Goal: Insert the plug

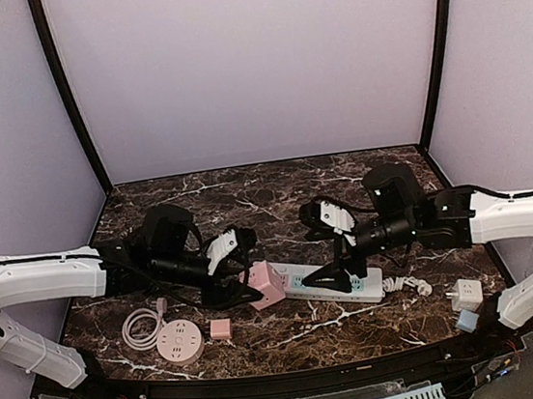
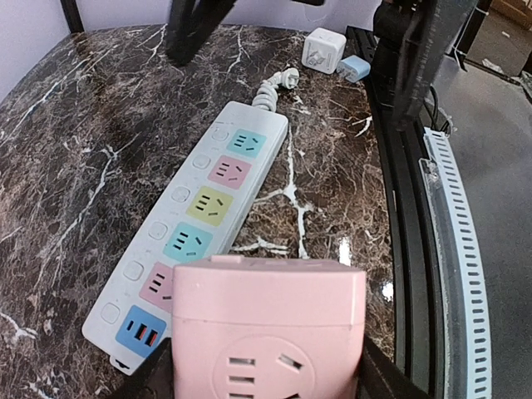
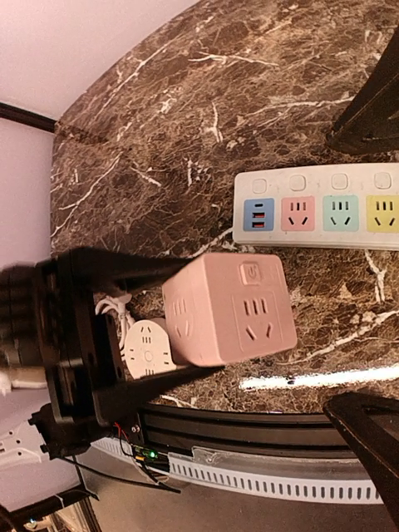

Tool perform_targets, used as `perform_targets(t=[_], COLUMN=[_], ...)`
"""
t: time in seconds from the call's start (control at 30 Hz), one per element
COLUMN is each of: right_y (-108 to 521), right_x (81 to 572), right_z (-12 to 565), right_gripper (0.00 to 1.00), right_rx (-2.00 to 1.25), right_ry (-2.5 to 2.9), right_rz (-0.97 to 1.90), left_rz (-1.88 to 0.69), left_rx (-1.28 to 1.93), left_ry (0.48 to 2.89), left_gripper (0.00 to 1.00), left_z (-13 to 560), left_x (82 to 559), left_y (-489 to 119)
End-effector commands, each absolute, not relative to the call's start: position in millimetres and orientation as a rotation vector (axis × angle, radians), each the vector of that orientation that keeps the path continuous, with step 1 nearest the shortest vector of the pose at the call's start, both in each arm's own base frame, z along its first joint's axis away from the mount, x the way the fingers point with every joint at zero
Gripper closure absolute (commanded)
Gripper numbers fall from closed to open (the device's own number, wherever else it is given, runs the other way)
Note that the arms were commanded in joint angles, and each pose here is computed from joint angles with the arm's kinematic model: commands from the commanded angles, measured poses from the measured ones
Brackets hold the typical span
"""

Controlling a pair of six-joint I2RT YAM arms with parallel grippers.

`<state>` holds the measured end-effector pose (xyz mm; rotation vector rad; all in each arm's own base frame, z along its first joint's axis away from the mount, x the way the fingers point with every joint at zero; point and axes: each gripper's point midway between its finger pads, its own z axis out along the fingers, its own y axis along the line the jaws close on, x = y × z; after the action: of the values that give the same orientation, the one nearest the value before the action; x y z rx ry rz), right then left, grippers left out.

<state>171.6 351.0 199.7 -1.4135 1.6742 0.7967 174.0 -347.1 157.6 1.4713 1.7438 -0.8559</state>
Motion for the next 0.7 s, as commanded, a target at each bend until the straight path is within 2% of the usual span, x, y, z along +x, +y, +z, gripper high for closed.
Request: perform_targets(t=[0.0,0.13,0.4,0.67], right_y=[354.4,368.0,387.5,405.3], right_x=[174.4,167.4,163.8,136.0], right_z=[221.3,243.7,216.5,225.1], right_gripper=[0.01,0.01,0.01,0.01], right_rx=[-1.422,-1.455,-1.493,-1.552], right_ry=[1.481,1.45,1.59,1.507], right_rz=[0.692,0.781,0.884,1.003], left_rz=[-1.03,-0.992,-0.976,-0.977], left_rx=[1.487,1.478,1.423,1.429], left_ry=[1.618,1.633,1.501,1.451], left_gripper=[0.48,0.48,0.5,0.5], left_z=[195.1,199.2,219.9,221.8], left_x=[162.7,167.5,168.0,165.2], left_y=[-353.7,-351.9,-350.5,-350.2])
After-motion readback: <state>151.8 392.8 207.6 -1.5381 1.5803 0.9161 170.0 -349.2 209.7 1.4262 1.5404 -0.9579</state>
